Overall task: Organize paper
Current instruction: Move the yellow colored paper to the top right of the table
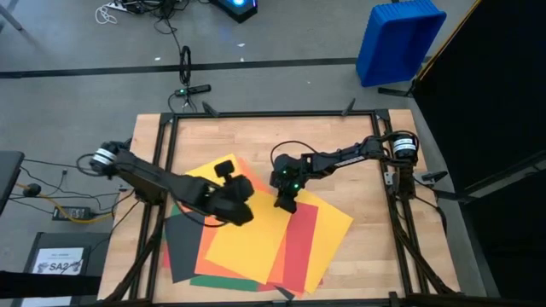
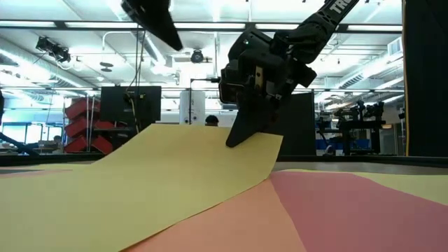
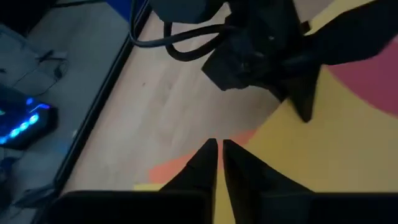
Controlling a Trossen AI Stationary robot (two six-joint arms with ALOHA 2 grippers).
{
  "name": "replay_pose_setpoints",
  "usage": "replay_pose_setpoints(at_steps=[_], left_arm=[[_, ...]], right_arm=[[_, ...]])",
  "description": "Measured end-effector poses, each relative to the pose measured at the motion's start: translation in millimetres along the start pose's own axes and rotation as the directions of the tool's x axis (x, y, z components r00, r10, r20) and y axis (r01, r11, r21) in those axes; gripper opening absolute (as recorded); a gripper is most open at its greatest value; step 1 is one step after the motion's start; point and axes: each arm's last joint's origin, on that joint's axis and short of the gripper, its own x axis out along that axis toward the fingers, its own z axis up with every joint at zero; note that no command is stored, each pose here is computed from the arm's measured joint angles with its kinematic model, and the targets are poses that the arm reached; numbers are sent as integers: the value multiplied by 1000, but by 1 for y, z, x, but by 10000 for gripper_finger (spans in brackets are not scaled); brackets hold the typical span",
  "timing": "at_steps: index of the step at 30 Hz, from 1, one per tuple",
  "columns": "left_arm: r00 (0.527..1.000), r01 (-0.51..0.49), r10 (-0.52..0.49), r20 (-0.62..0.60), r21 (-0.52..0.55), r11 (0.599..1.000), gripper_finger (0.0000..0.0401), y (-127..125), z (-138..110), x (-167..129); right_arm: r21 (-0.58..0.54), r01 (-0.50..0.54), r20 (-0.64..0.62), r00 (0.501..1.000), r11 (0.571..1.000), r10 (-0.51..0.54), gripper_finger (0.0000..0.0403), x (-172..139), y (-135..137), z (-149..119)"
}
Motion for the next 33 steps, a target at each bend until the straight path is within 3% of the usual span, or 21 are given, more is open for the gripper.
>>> replay_pose_setpoints(at_steps=[5, 11, 13, 15, 17, 21, 25, 29, 33], left_arm=[[992, 94, -78, 102, -160, 983, 71, 22, -33, -2], [948, 303, -237, 214, -364, 881, 145, 48, -70, 7], [948, 303, -228, 224, -400, 865, 163, 54, -79, 8], [956, 277, -207, 210, -396, 875, 177, 58, -86, 12], [959, 266, -202, 199, -378, 887, 184, 59, -89, 13], [952, 289, -219, 214, -395, 872, 187, 59, -87, 12], [947, 317, -307, 92, -401, 859, 186, 62, -96, 17], [947, 294, -321, 13, -443, 847, 187, 66, -110, 30], [895, 410, -441, 61, -501, 762, 192, 64, -123, 47]], right_arm=[[-1, 6, 2, 1000, 1000, -6, 0, 0, 0, 0], [-39, 20, 7, 1000, 999, -20, 0, 0, 0, 0], [-47, 35, 13, 999, 998, -34, 0, 0, 0, 0], [-55, 55, 20, 998, 997, -54, 0, 0, -1, 1], [-65, 66, 23, 998, 996, -65, 0, 0, -1, 1], [-82, 71, 24, 997, 994, -70, 0, 1, -1, 0], [-115, 88, 23, 996, 989, -86, 0, 3, 3, -1], [-141, 84, 18, 996, 987, -82, 0, 6, 8, -3], [-156, 93, 19, 996, 983, -91, 0, 6, 9, -3]])
